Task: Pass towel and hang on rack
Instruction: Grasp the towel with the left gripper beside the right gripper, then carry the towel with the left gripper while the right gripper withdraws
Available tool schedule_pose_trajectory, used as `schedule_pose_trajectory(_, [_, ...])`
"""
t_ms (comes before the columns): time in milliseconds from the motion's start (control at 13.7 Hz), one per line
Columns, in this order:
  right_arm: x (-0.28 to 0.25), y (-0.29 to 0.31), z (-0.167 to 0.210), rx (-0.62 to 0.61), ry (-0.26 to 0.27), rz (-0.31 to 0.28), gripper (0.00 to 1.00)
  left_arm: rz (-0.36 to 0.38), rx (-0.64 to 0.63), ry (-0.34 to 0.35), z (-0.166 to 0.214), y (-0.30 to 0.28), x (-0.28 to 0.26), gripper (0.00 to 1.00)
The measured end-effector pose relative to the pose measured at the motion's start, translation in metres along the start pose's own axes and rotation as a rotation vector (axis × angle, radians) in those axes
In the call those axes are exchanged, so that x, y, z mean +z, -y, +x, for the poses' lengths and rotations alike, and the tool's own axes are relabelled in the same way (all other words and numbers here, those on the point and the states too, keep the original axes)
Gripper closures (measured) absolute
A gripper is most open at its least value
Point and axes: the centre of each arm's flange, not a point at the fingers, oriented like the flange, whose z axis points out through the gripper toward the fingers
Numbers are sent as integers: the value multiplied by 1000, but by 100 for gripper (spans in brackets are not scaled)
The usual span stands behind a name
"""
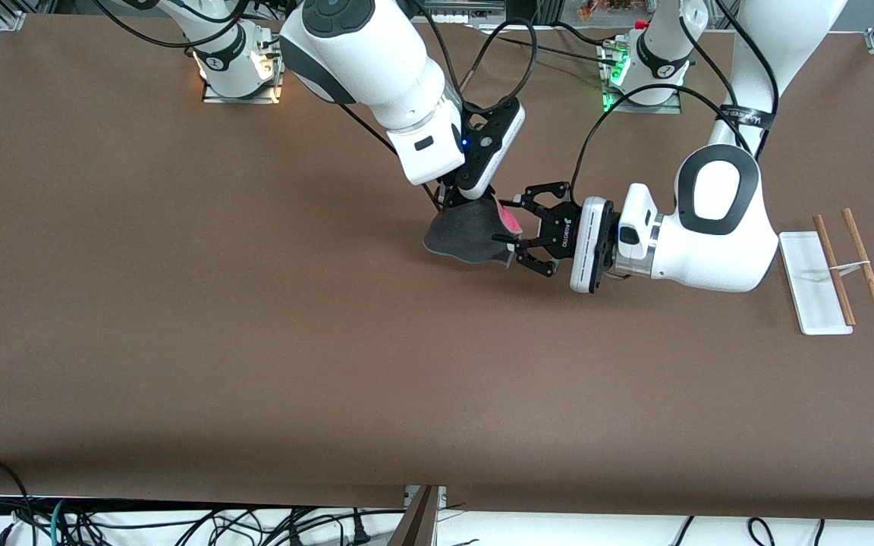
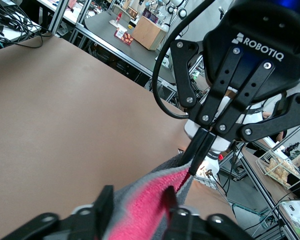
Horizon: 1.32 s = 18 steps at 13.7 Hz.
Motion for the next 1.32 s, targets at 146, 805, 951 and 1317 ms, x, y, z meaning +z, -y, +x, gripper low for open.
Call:
schedule_pose_trajectory(146, [0, 0, 0, 0, 0, 0, 99, 0, 6, 0, 0, 0, 0, 78])
schedule_pose_trajectory(805, [-3, -15, -3, 21, -2, -11, 67, 4, 7, -2, -1, 1, -3, 98])
schedule_pose_trajectory(951, [-4, -21, -5, 31, 5, -14, 46, 9, 6, -4, -2, 2, -6, 98])
schedule_pose_trajectory(1317, [-30, -79, -33, 113, 112, -48, 0, 64, 50, 195, -13, 5, -37, 98])
